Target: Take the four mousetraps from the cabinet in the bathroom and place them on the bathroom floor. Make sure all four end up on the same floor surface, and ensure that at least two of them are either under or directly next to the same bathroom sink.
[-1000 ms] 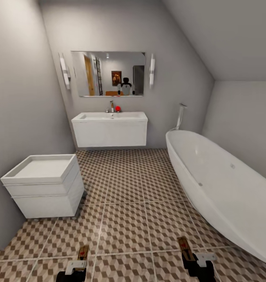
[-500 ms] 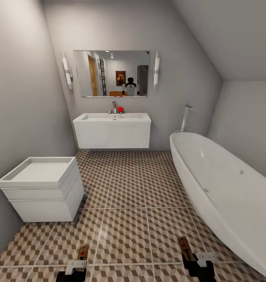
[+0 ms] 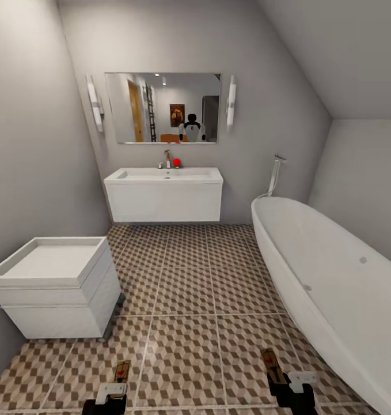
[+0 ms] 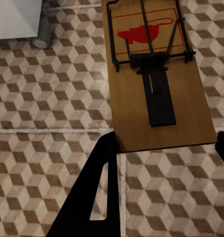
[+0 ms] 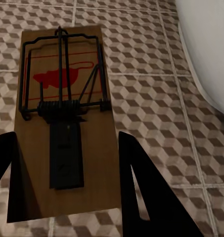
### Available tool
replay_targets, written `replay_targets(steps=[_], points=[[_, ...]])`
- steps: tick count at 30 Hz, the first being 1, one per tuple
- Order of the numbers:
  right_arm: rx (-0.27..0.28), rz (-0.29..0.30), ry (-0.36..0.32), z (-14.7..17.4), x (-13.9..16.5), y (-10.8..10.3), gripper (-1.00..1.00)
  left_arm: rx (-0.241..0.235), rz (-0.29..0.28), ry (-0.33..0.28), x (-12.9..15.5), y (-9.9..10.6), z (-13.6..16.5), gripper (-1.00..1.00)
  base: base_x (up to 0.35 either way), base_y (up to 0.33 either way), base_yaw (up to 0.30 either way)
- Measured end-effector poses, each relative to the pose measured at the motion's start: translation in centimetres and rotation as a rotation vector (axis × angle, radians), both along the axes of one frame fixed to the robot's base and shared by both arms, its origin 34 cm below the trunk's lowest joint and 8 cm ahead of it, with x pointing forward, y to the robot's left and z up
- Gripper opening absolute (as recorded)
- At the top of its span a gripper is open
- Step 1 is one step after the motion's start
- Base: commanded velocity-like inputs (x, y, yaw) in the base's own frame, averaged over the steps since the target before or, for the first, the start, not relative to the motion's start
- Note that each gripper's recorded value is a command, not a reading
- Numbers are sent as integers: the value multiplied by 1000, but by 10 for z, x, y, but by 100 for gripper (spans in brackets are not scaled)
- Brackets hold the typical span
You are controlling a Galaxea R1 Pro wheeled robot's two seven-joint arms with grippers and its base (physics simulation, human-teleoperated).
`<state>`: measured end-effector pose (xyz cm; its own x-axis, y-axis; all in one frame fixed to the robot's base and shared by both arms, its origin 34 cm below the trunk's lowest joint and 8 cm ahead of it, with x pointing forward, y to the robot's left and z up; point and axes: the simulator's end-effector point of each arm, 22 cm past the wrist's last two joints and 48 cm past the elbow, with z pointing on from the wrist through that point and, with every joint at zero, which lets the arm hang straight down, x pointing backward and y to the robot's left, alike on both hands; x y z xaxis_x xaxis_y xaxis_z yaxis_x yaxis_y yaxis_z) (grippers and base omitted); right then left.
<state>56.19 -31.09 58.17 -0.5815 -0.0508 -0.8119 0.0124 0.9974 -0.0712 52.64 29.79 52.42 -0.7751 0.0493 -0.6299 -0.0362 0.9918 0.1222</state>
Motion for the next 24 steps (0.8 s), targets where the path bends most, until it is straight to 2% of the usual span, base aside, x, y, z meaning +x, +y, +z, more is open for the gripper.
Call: replay_targets(steps=[24], points=[[0, 0, 0, 0, 0, 0, -100, 0, 0, 0, 0, 0, 0, -100, 207, 0, 0]])
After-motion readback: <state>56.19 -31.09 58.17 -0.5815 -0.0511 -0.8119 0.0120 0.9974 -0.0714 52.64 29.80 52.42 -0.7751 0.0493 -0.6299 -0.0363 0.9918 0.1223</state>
